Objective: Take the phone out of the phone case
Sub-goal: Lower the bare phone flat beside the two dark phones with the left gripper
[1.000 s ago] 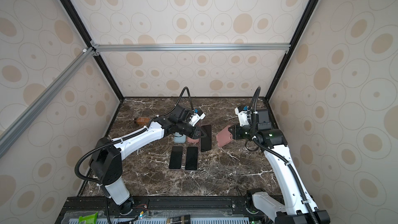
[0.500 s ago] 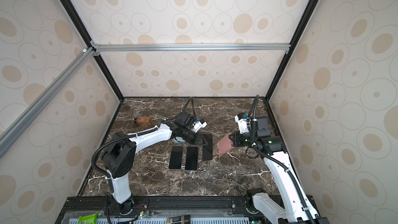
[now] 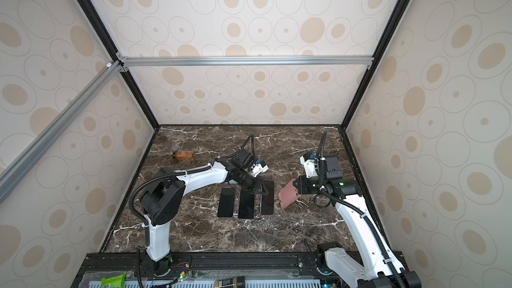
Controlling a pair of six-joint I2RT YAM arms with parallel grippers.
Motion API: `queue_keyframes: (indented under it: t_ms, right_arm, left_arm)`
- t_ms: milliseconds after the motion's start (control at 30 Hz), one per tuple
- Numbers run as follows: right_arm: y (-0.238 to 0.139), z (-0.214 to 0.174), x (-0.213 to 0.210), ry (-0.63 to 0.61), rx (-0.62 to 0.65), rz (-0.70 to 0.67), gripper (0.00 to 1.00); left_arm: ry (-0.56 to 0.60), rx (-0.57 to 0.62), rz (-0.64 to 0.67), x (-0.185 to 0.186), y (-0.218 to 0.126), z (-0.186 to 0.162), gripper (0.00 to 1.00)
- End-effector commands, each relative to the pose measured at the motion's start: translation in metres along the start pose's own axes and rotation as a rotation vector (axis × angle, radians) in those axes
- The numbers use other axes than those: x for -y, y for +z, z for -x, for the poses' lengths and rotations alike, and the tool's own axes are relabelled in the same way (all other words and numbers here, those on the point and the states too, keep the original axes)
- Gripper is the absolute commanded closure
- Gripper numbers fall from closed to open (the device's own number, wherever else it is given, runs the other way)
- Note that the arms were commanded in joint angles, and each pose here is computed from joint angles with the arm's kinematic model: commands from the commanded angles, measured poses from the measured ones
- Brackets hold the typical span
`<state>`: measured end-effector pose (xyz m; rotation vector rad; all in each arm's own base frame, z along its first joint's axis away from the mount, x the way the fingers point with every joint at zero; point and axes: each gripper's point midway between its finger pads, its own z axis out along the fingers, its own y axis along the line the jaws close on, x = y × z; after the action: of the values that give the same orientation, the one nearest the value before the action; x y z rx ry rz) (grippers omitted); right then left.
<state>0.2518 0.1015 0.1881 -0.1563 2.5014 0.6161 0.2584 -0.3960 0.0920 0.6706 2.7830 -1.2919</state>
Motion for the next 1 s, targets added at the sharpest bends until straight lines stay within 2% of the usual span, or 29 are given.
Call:
queue_keyframes:
  t_ms: [0, 267, 967]
  right_arm:
    - [0.001, 0.002, -0.002, -0.004, 0.018, 0.020, 1.00]
    - [0.011, 0.002, -0.004, -0.012, 0.043, 0.060, 1.00]
    - [0.032, -0.018, 0.010, 0.021, -0.030, 0.038, 1.00]
  left_arm:
    - [0.006, 0.005, -0.039, 0.019, -0.002, 0.008, 0.97]
    - [-0.025, -0.007, -0.028, 0.012, 0.006, 0.009, 0.95]
    - [-0.099, -0.021, -0.027, -0.003, 0.021, 0.007, 0.86]
